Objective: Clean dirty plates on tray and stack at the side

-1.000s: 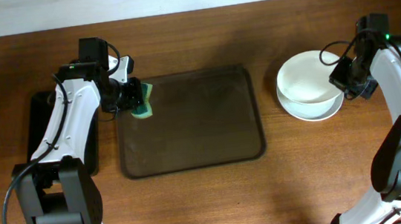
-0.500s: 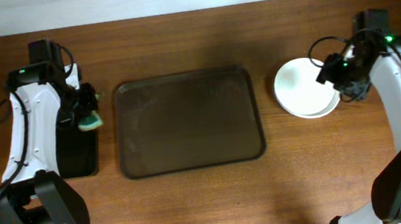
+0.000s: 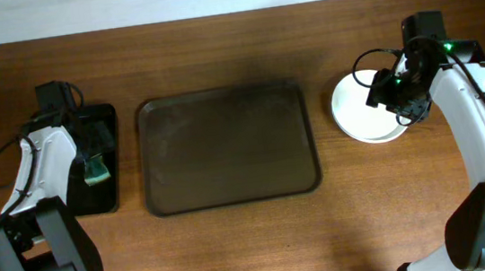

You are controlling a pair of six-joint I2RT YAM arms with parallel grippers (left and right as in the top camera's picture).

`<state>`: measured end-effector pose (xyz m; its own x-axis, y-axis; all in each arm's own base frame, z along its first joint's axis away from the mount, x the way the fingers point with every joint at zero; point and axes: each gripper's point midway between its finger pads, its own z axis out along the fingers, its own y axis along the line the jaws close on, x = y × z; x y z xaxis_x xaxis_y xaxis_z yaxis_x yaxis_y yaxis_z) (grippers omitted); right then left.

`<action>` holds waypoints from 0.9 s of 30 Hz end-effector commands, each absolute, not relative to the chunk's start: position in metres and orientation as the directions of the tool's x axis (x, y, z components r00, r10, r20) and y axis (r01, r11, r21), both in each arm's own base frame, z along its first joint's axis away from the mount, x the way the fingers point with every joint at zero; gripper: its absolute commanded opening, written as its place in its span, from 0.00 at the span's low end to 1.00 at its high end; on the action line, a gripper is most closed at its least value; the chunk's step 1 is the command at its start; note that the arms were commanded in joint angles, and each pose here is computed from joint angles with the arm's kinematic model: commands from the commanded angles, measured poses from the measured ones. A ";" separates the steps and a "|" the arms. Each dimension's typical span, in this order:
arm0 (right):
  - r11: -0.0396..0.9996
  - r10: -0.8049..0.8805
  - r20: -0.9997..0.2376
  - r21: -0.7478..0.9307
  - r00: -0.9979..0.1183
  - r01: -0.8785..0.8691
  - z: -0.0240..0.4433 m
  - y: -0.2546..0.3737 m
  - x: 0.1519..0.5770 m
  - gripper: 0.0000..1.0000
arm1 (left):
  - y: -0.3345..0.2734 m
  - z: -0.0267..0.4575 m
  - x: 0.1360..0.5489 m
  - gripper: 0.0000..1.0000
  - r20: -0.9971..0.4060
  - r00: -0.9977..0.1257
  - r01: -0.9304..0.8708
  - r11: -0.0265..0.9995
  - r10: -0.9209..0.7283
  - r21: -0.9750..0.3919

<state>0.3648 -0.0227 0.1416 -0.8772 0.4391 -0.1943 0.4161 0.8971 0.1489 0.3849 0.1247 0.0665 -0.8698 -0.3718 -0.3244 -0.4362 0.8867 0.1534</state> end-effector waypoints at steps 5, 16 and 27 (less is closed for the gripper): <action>0.933 0.360 -0.507 0.212 -0.784 0.291 0.331 -0.017 0.312 0.99 | 0.094 0.175 0.399 0.99 -0.548 -0.747 -0.434 0.901 -0.376 -0.025; 0.952 0.292 -0.762 0.171 -0.578 0.256 0.412 -0.021 0.181 0.98 | 0.094 0.175 0.399 0.99 -0.548 -0.747 -0.434 0.901 -0.376 -0.025; 0.984 0.156 -0.988 0.154 0.007 -0.090 0.255 0.015 0.237 0.98 | 0.094 0.175 0.399 0.99 -0.548 -0.747 -0.434 0.901 -0.376 -0.025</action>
